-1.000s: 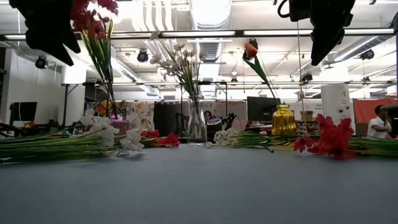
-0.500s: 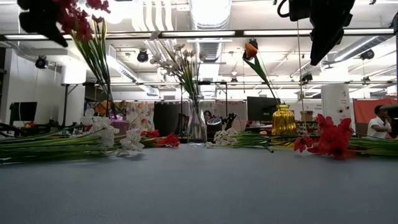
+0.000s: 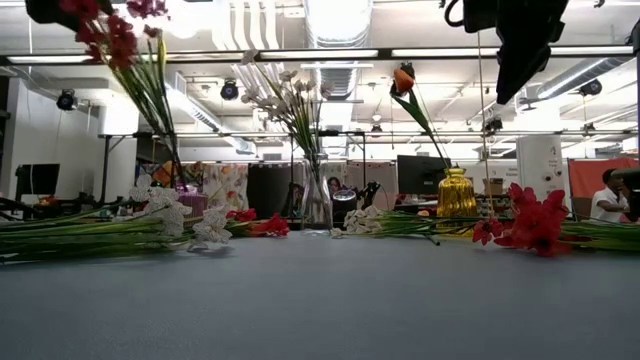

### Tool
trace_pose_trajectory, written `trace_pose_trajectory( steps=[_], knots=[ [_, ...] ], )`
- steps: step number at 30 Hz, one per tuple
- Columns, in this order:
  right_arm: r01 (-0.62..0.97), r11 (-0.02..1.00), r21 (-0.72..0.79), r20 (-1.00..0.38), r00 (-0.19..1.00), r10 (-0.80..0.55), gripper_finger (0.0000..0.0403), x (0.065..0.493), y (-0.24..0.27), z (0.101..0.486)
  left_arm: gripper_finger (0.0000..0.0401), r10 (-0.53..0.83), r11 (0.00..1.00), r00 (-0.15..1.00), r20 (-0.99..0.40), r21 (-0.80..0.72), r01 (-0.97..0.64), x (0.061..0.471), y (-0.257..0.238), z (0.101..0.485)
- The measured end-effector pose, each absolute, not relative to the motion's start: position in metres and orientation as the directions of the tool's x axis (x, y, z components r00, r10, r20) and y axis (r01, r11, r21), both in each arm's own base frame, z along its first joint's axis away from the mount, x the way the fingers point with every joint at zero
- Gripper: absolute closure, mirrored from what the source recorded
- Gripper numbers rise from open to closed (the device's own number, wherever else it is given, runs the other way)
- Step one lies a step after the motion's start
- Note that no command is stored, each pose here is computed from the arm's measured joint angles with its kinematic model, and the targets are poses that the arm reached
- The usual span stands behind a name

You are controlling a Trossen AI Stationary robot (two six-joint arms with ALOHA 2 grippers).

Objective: Sort flowers into vase by color
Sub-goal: Put the red flower into the purple vase, then put the white flower into the transparent vase

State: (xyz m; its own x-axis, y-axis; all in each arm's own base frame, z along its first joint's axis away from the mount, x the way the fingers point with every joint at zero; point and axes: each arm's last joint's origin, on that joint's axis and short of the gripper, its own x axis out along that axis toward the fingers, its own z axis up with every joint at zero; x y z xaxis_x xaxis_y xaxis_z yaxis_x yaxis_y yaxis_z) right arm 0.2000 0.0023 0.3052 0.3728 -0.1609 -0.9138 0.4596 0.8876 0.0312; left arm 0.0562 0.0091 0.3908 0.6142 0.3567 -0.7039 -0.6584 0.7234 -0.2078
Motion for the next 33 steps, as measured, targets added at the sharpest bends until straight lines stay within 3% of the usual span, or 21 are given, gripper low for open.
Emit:
trace_pose_trajectory(
  steps=[8, 13, 18, 25, 33],
  knots=[
    [0.450, 0.892, 0.029, -0.912, 0.376, -0.161, 0.0204, 0.200, 0.002, 0.305, 0.0093, 0.368, 0.760, 0.670, -0.645, -0.206, -0.616, 0.054, 0.010, 0.418],
    [0.411, 0.910, 0.050, -0.877, 0.454, -0.157, 0.0204, 0.208, 0.003, 0.306, 0.0093, 0.381, 0.854, 0.819, -0.429, -0.176, -0.489, 0.079, 0.009, 0.439],
    [0.349, 0.934, 0.072, -0.830, 0.541, -0.138, 0.0204, 0.220, 0.009, 0.298, 0.0093, 0.345, 0.931, 0.903, -0.257, -0.026, -0.363, 0.113, 0.006, 0.441],
    [0.294, 0.953, 0.080, -0.828, 0.551, -0.100, 0.0204, 0.225, 0.025, 0.271, 0.0093, 0.346, 0.937, 0.890, -0.296, 0.061, -0.344, 0.130, 0.001, 0.421],
    [0.481, 0.865, 0.143, -0.899, 0.429, -0.090, 0.0204, 0.212, 0.029, 0.256, 0.0093, 0.300, 0.936, 0.874, -0.382, -0.062, -0.348, 0.126, -0.017, 0.417]
  ],
)
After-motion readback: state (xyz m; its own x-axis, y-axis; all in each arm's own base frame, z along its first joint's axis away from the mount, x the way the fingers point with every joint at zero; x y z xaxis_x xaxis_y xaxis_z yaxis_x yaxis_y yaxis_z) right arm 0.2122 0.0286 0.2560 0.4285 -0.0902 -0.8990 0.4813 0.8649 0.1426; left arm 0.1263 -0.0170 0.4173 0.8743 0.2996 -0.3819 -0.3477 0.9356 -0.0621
